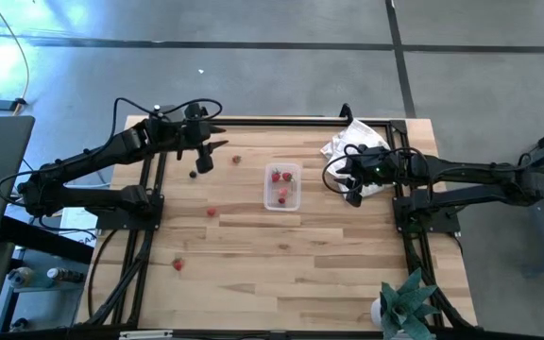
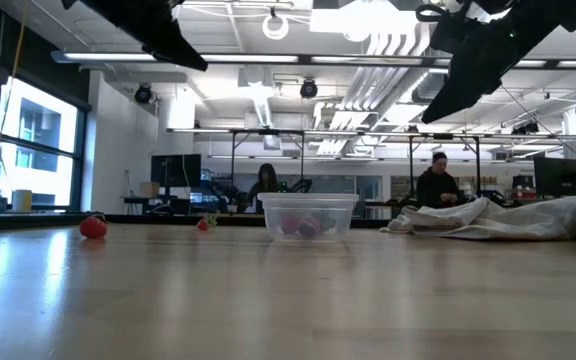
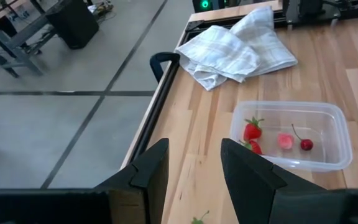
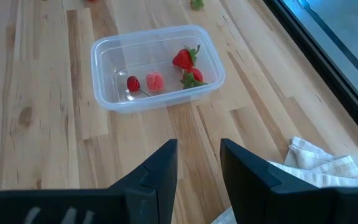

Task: Pick and placing Produce into tupperware
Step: Put the strawberry into the transparent container

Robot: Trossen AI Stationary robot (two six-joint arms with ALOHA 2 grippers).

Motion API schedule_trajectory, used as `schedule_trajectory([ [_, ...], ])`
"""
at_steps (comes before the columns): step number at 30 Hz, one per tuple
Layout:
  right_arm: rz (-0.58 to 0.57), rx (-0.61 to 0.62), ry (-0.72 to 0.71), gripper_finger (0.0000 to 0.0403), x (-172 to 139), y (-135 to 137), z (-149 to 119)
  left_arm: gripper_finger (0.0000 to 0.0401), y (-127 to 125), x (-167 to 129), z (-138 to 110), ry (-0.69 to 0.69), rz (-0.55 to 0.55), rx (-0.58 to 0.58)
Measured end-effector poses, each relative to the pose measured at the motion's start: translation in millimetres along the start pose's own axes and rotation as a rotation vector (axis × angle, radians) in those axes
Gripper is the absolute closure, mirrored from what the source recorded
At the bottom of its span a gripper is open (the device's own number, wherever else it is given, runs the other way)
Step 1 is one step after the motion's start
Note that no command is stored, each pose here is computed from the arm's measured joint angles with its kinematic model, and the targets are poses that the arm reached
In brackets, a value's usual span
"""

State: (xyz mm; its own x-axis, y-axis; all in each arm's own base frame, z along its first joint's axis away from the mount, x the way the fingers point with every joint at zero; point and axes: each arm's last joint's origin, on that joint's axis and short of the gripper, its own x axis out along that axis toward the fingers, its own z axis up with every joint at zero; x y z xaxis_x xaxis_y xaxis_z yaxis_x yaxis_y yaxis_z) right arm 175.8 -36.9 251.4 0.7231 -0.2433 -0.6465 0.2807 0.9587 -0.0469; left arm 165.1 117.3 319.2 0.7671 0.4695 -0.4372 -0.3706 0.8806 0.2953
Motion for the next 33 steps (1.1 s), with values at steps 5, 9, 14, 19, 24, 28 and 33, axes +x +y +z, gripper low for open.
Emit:
schedule_trajectory([
  [5,0.000,0.000,0.000,0.0291,0.0,0.0,0.0,0.0265,0.6,0.0,-0.1,0.006,0.019,-0.029],
  [9,0.000,0.000,0.000,0.0291,0.0,0.0,0.0,0.0265,0.8,-0.4,0.0,0.005,0.025,-0.140],
  [14,0.001,0.000,0.000,0.0291,0.0,0.1,0.0,0.0265,17.2,-34.0,28.2,-0.200,0.091,-0.125],
  [19,0.001,0.000,0.000,0.0291,-0.1,0.1,0.0,0.0265,41.6,-84.7,59.7,-0.173,0.304,0.010],
  [24,0.001,0.000,0.000,0.0291,-0.1,0.0,0.0,0.0265,58.2,-84.9,65.6,0.065,0.278,0.101],
  [28,0.001,0.000,0.000,0.0291,-0.1,0.1,0.0,0.0265,76.5,-39.5,35.8,0.373,0.000,0.049],
  [33,0.001,0.000,-0.001,0.0291,-0.2,0.1,0.1,0.0265,86.8,38.2,-4.9,0.650,-0.255,-0.097],
])
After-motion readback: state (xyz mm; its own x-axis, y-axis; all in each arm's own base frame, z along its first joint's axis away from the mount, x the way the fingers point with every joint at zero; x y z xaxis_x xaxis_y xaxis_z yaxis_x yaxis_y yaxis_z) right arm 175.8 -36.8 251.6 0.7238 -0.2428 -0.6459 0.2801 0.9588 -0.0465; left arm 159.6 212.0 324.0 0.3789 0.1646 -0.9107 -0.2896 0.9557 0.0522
